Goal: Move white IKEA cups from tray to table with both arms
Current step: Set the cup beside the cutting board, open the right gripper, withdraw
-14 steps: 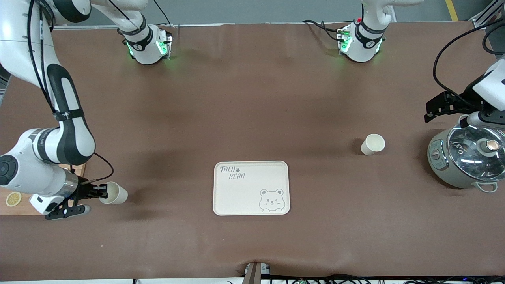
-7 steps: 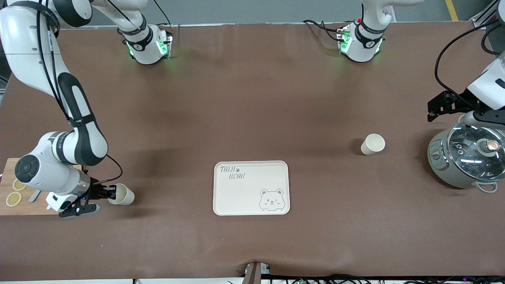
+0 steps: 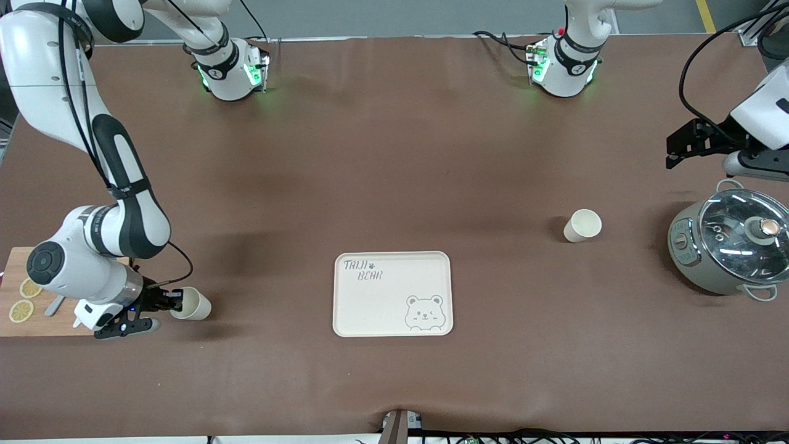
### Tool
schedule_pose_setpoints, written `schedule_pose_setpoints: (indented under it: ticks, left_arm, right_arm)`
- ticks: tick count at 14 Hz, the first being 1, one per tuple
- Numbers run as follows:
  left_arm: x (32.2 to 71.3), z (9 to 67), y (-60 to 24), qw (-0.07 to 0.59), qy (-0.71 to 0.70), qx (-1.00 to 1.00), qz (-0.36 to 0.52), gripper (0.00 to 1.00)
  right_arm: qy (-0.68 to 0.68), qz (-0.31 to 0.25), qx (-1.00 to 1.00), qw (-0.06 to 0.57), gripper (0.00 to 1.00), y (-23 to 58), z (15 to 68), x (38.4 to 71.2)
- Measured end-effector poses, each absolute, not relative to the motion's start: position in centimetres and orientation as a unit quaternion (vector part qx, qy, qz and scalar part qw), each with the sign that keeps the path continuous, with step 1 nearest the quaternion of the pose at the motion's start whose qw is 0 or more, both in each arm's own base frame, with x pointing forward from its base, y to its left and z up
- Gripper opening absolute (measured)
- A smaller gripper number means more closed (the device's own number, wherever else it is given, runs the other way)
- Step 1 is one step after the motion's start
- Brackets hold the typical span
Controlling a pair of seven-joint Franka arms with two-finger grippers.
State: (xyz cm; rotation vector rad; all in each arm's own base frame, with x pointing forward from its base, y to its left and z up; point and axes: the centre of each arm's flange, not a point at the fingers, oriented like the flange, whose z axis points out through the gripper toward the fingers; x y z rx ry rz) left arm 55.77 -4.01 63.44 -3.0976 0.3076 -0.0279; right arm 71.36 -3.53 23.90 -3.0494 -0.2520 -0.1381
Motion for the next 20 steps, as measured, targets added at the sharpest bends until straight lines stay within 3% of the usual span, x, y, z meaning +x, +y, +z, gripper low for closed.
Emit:
schedule_pose_setpoints:
  ticks: [4,10,13,17,20]
  left_arm:
    - [55.8,63.7,-4.1,0.015,0.1,-0.995,-0.011,1.0]
    - [55.6,63.4,-4.5,0.014,0.103,-0.995,-0.001,1.0]
    - [55.6,63.3,-4.5,0.014,0.104,-0.995,0.001,1.0]
    - [55.7,63.2,-4.5,0.014,0.104,-0.995,0.002,1.0]
    - [55.7,63.1,-4.5,0.014,0.103,-0.995,0.003,1.0]
  right_arm:
    - [-0.082,-0.045,-0.995,0.039,0.07,-3.5,23.9,71.4]
    - [-0.083,-0.049,-0.995,0.039,0.7,-3.6,25.4,71.9]
    - [-0.086,-0.024,-0.995,0.042,0.99,-3.7,30.3,72.4]
    - [-0.059,-0.006,-0.997,0.038,1.0,-3.3,39.4,71.7]
    - [-0.033,0.002,-0.999,-0.006,1.0,-0.6,46.9,69.3]
